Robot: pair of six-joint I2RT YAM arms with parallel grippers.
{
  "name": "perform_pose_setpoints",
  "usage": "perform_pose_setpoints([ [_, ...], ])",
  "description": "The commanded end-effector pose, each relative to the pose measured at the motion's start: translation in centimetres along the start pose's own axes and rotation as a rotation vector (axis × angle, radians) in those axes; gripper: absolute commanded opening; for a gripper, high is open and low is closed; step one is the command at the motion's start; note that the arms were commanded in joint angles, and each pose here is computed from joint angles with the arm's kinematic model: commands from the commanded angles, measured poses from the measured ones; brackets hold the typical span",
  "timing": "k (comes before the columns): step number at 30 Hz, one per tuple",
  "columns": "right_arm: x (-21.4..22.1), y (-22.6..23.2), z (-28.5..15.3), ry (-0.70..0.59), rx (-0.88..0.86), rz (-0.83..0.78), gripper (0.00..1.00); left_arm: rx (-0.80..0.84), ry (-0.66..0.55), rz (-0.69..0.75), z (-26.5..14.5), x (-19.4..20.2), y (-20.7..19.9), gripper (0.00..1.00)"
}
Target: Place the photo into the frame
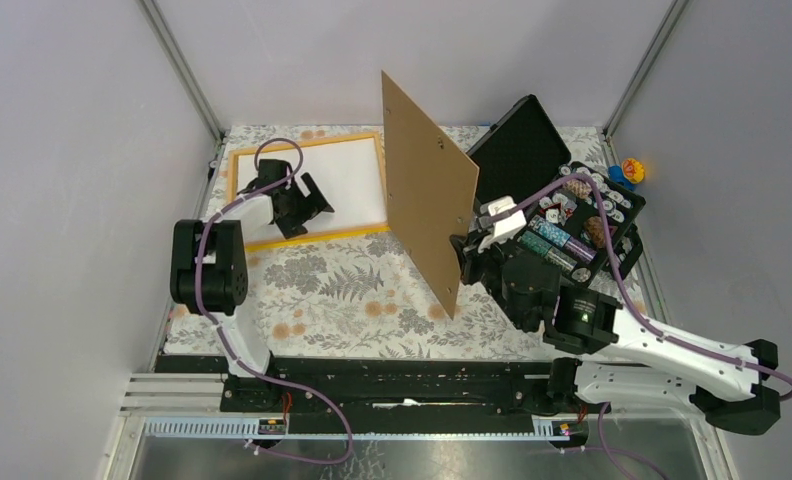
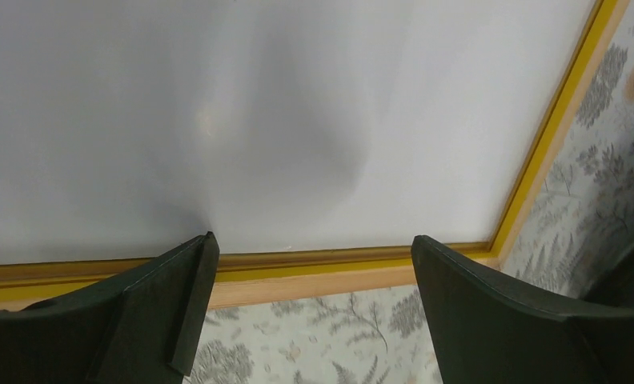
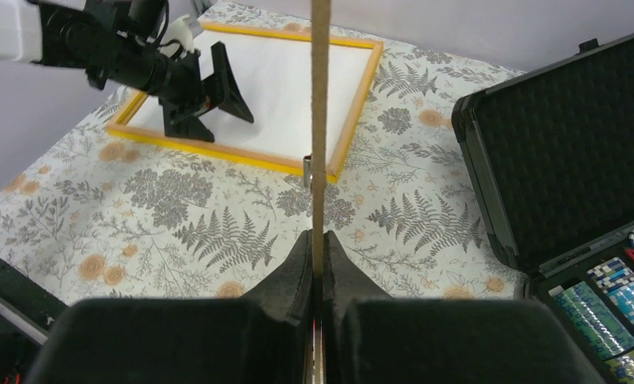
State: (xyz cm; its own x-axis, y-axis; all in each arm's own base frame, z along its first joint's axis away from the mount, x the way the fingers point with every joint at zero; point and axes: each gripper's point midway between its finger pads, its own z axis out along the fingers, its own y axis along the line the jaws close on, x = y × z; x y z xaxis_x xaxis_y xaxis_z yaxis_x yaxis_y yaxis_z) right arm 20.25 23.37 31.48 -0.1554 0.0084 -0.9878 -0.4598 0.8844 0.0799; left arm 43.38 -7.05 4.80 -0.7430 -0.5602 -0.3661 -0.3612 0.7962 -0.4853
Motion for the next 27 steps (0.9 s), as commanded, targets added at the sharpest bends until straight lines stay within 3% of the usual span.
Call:
perform_pose_setpoints([
  [1,-6.5,-0.4,0.4,-0.159,0.028,0.232,0.00,0.030,0.141,-0.073,-1.6,5.7,-1.3,0.99],
  [8,-7.9,-2.2,3.0,-0.198,0.050,0.463,0.00,0.115,0.087,-0.054,-4.8,8.7,-4.9,0.99],
  [17,-8.2,0.2,6.6,-0.241,-0.093,0.685,0.00,0.197,-0.128,0.200,-14.9,3.9,-8.5,0.99],
  [22,-5.3,2.0,10.4,-0.169,-0.081,0.970,0.00,0.227,-0.287,0.289,-21.7,1.5,-10.1,0.99],
  [27,-3.4,5.0,15.2,-0.125,-0.113,1.137,0.00,0.260,-0.433,0.352,-27.8,-0.2,-11.8,0.99],
])
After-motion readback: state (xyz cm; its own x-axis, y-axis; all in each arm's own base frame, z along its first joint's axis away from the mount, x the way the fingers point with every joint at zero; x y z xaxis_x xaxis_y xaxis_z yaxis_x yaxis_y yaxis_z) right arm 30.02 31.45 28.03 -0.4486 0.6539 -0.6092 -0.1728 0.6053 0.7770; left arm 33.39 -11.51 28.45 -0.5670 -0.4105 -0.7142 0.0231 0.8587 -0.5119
